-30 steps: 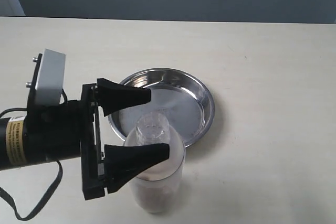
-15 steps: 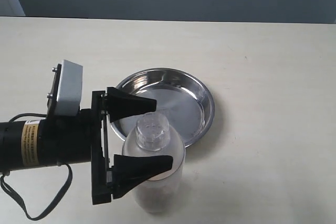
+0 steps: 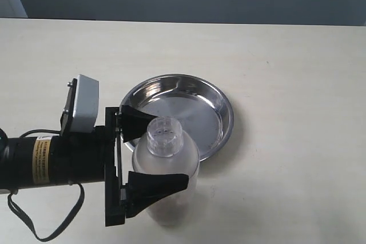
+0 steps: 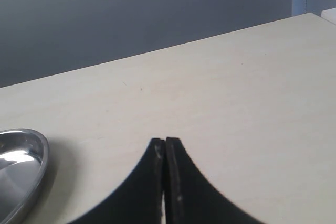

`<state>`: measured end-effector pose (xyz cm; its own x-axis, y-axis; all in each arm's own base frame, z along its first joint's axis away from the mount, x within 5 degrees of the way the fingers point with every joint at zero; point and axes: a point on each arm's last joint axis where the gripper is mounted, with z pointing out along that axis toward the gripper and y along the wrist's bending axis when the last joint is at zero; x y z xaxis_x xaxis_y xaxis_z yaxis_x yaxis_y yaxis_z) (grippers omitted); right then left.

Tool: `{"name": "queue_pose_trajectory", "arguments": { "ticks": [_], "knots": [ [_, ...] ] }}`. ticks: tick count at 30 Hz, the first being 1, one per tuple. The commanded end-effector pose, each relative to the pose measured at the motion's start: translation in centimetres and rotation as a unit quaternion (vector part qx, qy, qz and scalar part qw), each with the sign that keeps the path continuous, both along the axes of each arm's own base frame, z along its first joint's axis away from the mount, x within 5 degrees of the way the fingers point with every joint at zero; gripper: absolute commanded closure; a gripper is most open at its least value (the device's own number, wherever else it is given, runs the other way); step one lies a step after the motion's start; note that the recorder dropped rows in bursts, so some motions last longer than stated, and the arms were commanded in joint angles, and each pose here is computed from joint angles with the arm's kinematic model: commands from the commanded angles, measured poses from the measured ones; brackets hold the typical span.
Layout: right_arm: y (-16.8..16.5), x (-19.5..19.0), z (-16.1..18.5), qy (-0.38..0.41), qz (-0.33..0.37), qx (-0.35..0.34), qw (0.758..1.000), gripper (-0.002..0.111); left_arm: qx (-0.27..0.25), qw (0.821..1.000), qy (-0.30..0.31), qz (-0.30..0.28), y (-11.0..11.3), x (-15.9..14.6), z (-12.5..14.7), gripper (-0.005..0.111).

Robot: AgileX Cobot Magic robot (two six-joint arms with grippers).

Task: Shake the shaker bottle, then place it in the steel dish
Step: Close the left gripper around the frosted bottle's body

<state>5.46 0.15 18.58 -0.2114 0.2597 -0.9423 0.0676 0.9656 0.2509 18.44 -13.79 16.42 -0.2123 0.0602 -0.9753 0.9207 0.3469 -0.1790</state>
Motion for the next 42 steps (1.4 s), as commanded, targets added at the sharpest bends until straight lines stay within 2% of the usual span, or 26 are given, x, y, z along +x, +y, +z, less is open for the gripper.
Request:
{"name": "queue_pose_trajectory", "arguments": {
  "ticks": [1, 6, 18, 36, 42],
  "knots": [
    [0.0, 0.0, 0.0, -0.005, 0.001, -0.003, 1.0, 0.109, 0.008, 1.0, 0.004, 0.002, -0.1, 0.2, -0.6, 0.019],
    [0.0, 0.0, 0.0, -0.005, 0.001, -0.003, 1.0, 0.109, 0.008, 1.0, 0.006, 0.001, -0.1, 0.2, -0.6, 0.019],
    [0.0, 0.0, 0.0, -0.005, 0.001, -0.003, 1.0, 0.109, 0.033, 0.999, 0.038, -0.003, -1.0, 0.2, -3.3, 0.019],
    [0.0, 0.0, 0.0, -0.005, 0.001, -0.003, 1.0, 0.109, 0.049, 0.998, 0.039, -0.006, -1.0, 0.2, -4.4, 0.019],
    [0.0, 0.0, 0.0, -0.005, 0.001, -0.003, 1.0, 0.109, 0.049, 0.998, 0.039, -0.006, -1.0, 0.2, -4.4, 0.024]
  ]
}}
